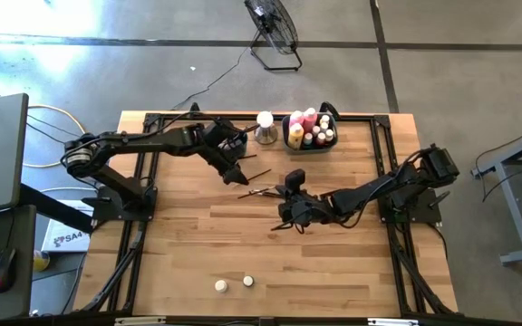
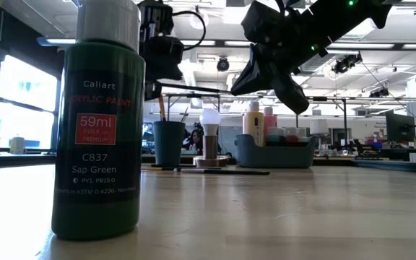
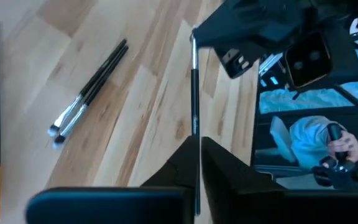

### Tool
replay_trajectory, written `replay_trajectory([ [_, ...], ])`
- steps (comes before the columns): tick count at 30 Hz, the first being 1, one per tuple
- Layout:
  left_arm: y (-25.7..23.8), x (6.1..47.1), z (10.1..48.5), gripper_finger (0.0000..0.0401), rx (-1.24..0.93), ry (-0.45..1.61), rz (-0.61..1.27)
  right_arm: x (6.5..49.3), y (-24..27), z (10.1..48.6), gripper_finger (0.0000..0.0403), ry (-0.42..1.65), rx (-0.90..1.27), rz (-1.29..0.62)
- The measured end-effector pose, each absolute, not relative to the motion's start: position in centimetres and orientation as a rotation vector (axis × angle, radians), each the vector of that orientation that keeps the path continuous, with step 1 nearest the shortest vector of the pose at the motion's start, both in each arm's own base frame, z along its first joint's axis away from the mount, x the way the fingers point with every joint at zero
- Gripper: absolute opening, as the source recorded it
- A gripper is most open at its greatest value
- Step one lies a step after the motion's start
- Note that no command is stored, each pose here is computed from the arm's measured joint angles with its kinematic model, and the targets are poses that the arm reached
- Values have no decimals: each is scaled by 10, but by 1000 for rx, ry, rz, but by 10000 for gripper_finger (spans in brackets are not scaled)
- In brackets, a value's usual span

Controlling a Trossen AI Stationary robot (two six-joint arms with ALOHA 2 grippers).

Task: Pick & Place Paint Supplies
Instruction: Put the silver paintbrush into the blue cup

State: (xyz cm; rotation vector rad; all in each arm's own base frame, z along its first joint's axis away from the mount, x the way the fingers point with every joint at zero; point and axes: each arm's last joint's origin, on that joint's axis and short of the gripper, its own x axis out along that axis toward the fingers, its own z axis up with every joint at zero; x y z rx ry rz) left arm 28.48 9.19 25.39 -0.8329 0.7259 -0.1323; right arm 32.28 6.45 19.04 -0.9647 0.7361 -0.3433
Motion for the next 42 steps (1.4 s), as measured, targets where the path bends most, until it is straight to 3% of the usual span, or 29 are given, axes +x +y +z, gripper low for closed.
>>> replay_trajectory([
  [9,91,284,254,112,-878,740,-159,323,63,189,3,743,-963,-302],
  [14,89,283,252,141,-892,768,-151,323,62,189,3,746,-979,-297],
  [30,61,292,251,143,-836,803,-133,324,63,189,3,742,-976,-298],
  [42,52,310,224,143,-854,880,-173,324,63,190,3,737,-972,-299],
])
